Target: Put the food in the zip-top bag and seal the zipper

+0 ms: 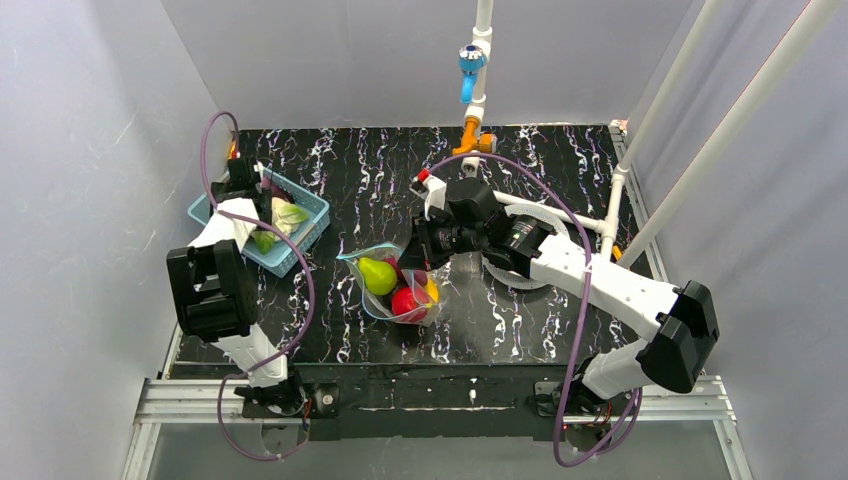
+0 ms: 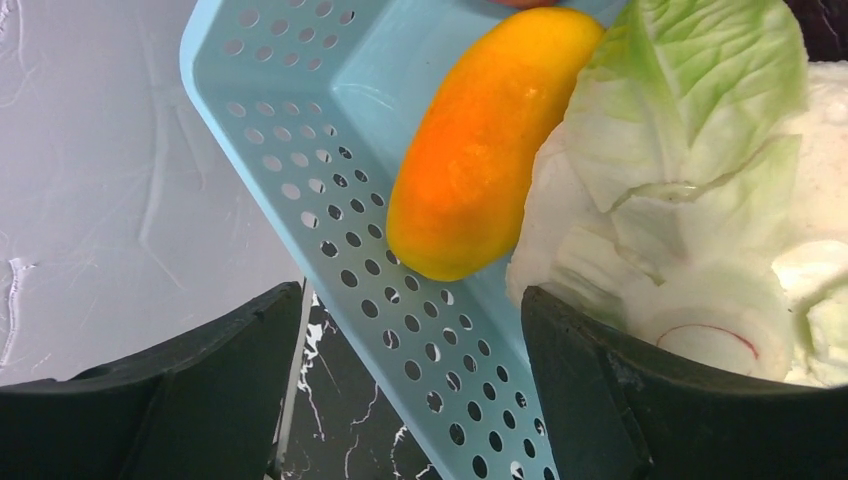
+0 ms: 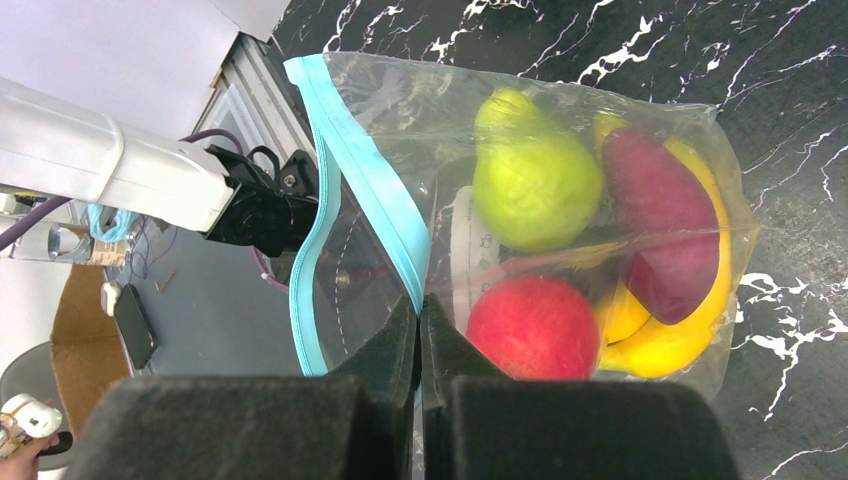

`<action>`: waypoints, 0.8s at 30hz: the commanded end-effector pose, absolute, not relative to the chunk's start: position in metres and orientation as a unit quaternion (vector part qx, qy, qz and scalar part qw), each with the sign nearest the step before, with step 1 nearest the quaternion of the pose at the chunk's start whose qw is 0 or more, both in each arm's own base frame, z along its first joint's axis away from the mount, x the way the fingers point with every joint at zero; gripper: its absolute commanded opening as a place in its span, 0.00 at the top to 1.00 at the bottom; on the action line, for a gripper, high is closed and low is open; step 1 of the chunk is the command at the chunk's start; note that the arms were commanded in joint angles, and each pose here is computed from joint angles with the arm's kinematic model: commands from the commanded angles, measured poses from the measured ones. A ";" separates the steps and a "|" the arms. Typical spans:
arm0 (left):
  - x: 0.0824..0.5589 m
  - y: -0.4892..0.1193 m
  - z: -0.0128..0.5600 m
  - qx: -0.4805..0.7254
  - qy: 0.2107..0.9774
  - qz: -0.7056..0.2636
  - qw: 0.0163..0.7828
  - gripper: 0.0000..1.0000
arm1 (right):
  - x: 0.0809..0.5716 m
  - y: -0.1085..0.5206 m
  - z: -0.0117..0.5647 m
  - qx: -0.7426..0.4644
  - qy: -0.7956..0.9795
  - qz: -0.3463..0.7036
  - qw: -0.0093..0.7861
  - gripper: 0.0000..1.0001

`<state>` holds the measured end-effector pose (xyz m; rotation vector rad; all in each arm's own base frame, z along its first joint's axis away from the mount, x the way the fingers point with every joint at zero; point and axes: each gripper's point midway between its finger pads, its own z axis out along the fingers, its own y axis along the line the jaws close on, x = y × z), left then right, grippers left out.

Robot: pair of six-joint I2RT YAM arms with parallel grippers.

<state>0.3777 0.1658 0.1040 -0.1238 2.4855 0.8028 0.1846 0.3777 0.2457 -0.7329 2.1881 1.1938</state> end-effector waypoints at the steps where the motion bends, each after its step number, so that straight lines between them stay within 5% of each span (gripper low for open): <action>1: 0.389 0.162 0.115 -0.068 0.917 0.264 0.291 0.18 | 0.189 0.380 0.253 -0.278 0.804 0.441 0.284 0.99; 14: 0.400 0.176 0.067 -0.157 0.940 0.168 0.254 0.09 | 0.191 0.381 0.246 -0.277 0.807 0.438 0.282 0.99; 24: 0.407 0.147 0.065 -0.155 0.957 0.073 0.234 0.16 | 0.193 0.381 0.245 -0.275 0.808 0.436 0.285 0.99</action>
